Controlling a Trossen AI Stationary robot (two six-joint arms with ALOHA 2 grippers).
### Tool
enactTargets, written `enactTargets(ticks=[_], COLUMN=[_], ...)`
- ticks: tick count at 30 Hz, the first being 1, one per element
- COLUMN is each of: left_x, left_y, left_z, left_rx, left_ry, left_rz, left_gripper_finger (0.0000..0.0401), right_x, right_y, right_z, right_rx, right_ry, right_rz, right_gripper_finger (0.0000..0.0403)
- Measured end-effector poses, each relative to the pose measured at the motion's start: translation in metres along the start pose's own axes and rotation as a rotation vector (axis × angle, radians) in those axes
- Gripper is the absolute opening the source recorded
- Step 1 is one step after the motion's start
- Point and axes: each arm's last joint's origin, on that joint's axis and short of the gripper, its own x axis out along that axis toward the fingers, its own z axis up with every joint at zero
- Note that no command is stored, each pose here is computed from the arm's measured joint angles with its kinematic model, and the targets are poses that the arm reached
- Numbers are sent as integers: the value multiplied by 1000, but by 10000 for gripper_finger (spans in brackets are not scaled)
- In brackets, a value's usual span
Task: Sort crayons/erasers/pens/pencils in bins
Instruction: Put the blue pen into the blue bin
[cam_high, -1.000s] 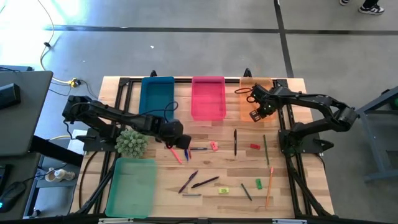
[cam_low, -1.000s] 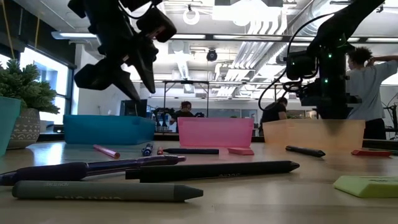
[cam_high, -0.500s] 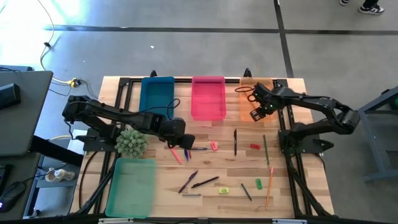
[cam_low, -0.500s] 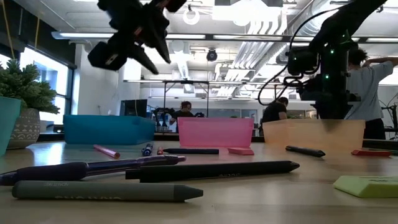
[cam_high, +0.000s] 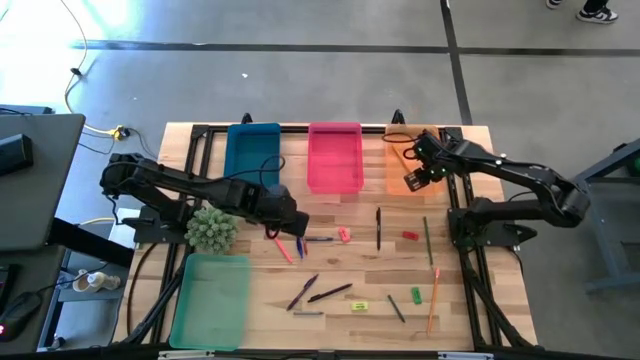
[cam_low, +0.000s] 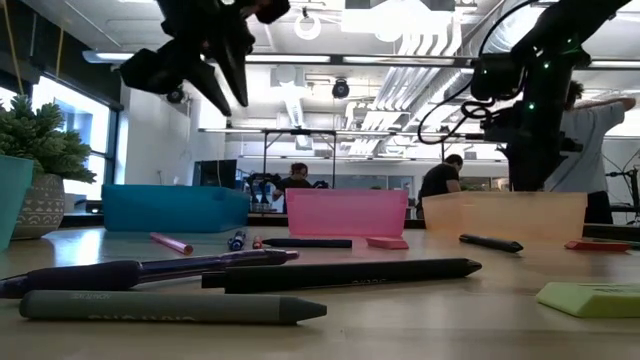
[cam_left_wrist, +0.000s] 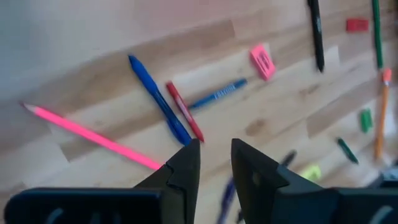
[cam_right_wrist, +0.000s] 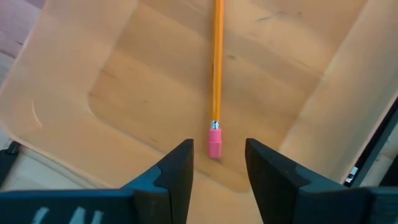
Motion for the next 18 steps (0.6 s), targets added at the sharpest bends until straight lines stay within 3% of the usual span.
enactTargets(ticks=[5,10,18], left_x=[0,0,9], left_y=[1,1,1], left_z=[4,5,4], left_rx=[66,38,63], left_ry=[-42,-67,-99], left_rz=[11,14,59], left_gripper_finger=[74,80,131], right_x=[-1,-1,-1], right_y=[-1,-1,-2], right_z=[-1,-4,-6], right_rx=[20,24,45], right_ry=[5,31,51], right_rz=[-2,-12,-21], right_gripper_finger=[138,138,138])
